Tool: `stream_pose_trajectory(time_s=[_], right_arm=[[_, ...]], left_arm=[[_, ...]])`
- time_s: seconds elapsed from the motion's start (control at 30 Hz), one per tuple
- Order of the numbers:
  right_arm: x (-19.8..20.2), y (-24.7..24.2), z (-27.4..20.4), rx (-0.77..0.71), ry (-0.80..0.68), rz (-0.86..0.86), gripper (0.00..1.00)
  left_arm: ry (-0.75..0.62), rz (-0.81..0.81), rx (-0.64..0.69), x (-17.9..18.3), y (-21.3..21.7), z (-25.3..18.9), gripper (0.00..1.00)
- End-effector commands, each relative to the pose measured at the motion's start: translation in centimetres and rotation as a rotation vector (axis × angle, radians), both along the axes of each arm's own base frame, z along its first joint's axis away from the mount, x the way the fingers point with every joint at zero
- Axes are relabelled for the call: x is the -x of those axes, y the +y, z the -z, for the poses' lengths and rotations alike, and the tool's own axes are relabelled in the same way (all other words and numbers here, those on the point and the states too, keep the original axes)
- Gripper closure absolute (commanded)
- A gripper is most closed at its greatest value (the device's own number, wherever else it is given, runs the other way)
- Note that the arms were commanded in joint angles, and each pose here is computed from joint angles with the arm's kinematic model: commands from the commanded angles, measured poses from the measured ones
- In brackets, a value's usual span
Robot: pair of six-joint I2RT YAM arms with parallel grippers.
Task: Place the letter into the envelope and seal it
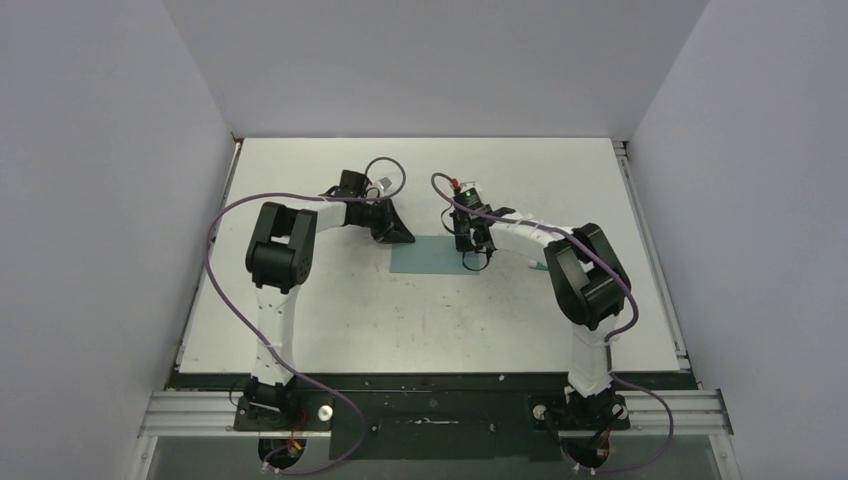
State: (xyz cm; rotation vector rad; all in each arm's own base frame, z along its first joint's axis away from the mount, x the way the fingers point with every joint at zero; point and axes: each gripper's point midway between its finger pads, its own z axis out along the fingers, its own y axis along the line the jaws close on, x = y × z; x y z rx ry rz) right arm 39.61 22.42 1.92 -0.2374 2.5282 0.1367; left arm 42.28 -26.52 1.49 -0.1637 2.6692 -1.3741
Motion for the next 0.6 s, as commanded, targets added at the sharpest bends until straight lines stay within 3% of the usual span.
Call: stream_pose_trajectory(time_s=[0.0,0.1,0.2,0.43,0.57], right_arm=[[-0.2,-2.2,-1.2,0.041,-0.014,0.091,0.91],[-0.3,-1.4,-3.0,-0.013,-0.038,0.081,0.9],[-0.4,-1.5,-5.6,-0.052,-0.062,0.102,0.87],[0.6,-5.4,-8.7,-0.099,-0.046,0.22,0.67],[1.6,-9.6,-10.3,-0.103,-0.059,0.326,0.53]], left_arm=[[0.047,-0.035,-0.169,0.5,2.8,4.5,1.0],[0.027,-0.03,-0.161,0.2,2.6,3.6,0.99],[-0.013,-0.029,-0.144,-0.5,2.4,1.8,0.91],[-0.129,-0.002,-0.06,-1.4,1.4,-5.0,0.71],[-0.216,0.01,-0.09,-1.6,1.9,-8.8,0.58]])
